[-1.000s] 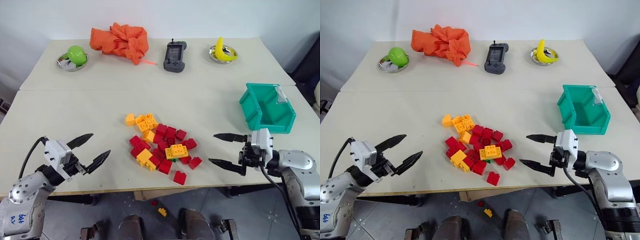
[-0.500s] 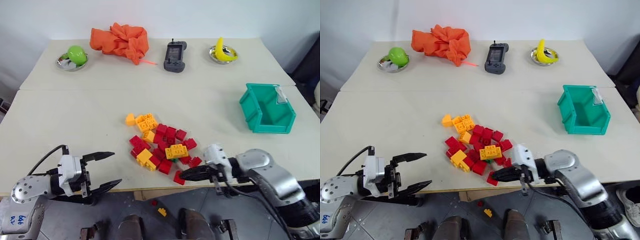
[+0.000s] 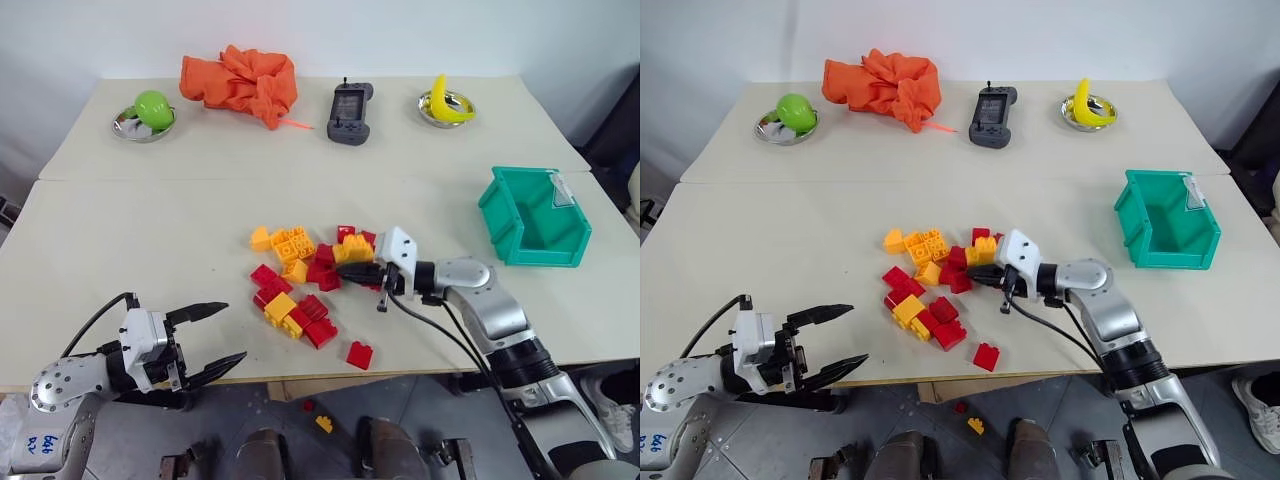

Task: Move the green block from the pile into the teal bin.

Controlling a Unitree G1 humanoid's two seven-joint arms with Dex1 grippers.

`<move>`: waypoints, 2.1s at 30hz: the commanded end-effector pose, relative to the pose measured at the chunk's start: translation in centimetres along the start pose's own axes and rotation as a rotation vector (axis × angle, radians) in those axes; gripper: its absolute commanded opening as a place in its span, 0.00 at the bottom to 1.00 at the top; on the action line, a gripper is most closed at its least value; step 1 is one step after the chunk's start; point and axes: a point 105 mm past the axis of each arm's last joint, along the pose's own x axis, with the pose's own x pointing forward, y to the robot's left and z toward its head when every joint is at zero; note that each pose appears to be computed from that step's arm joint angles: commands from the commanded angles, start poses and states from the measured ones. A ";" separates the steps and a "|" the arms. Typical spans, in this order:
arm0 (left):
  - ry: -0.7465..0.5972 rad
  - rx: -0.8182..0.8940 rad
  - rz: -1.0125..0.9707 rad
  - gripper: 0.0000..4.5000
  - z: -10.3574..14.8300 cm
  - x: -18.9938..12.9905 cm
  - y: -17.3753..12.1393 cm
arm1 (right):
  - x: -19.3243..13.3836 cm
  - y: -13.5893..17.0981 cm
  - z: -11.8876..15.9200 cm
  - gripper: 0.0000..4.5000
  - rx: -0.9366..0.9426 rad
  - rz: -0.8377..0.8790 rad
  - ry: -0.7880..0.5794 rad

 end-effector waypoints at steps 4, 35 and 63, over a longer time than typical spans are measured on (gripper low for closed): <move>-0.040 0.025 -0.008 1.00 1.0 0.7 0.3 | -1.4 -3.1 1.3 0.00 0.109 -0.119 -0.104; -0.052 -0.054 -0.027 1.00 0.7 0.5 0.9 | -14.4 -0.3 -1.3 1.00 0.125 -0.205 0.054; -0.098 -0.063 0.001 1.00 0.9 1.8 0.4 | 0.9 -2.1 0.2 0.93 0.314 -0.469 0.220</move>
